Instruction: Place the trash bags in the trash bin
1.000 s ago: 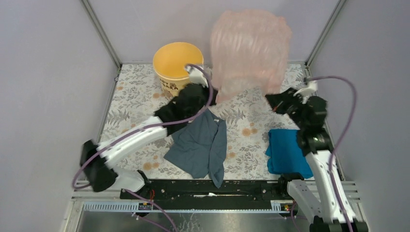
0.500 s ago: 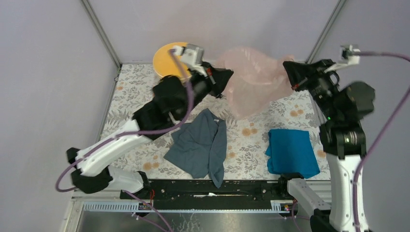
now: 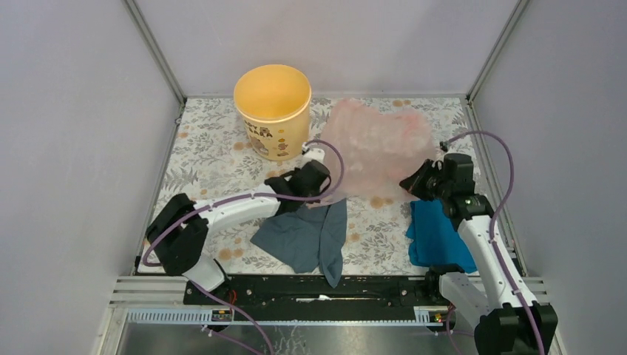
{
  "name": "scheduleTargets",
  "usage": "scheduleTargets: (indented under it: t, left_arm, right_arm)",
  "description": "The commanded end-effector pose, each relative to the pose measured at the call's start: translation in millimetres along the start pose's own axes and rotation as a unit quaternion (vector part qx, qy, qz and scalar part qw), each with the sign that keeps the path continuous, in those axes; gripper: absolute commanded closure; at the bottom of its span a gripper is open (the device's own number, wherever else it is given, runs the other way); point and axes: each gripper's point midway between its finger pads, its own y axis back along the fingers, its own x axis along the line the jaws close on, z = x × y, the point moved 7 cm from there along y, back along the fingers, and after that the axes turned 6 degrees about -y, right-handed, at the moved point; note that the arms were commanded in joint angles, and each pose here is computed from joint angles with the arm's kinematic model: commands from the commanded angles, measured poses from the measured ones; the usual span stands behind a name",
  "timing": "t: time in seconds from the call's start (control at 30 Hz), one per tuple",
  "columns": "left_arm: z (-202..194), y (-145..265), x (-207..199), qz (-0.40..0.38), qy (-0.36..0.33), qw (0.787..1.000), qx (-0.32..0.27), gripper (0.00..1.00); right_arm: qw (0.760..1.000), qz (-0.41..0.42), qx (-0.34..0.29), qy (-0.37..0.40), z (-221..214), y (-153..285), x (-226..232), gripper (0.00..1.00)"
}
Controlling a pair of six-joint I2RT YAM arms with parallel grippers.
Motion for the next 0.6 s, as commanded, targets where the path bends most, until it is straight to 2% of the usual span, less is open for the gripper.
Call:
scheduleTargets:
  t: [0.0, 0.07, 0.17, 0.23, 0.3, 0.37, 0.43, 0.5, 0.57]
  left_arm:
    - [142.8, 73.4, 4.5, -0.078, 0.099, 0.975, -0.181, 1.00]
    - [205.4, 123.7, -5.7, -0.138, 0.098, 0.954, -0.245, 1.00]
    - [267.2, 217.3, -28.5, -0.249, 0.082, 0.897, -0.355, 1.00]
    - [272.2, 260.4, -42.5, -0.276, 0.059, 0.867, -0.411, 1.00]
    - [258.9, 269.7, -42.5, -0.279, 0.053, 0.855, -0.435, 1.00]
    - [223.2, 227.8, -40.5, -0.237, 0.058, 0.880, -0.407, 1.00]
    - [183.5, 172.3, -28.7, -0.155, 0.077, 0.922, -0.346, 1.00]
    - [133.1, 105.9, -14.6, -0.113, 0.091, 0.961, -0.237, 1.00]
    - [83.9, 54.7, 3.0, -0.088, 0.116, 0.981, -0.128, 1.00]
  right_arm:
    - [0.975, 0.128, -0.162, 0.078, 91.9, 67.2, 101.3, 1.00]
    - [0.960, 0.157, -0.204, 0.106, 125.5, 101.7, 141.5, 1.00]
    - [0.927, 0.233, -0.256, 0.143, 152.6, 161.9, 194.9, 1.00]
    - [0.901, 0.281, -0.287, 0.163, 152.3, 191.3, 211.3, 1.00]
    - [0.886, 0.302, -0.307, 0.173, 142.3, 198.6, 207.2, 0.98]
    - [0.892, 0.287, -0.309, 0.163, 127.6, 178.5, 183.4, 0.95]
    - [0.927, 0.220, -0.275, 0.128, 108.4, 133.8, 141.2, 0.96]
    - [0.964, 0.144, -0.203, 0.097, 80.0, 81.5, 93.2, 1.00]
    - [0.987, 0.076, -0.128, 0.067, 50.2, 40.5, 50.6, 1.00]
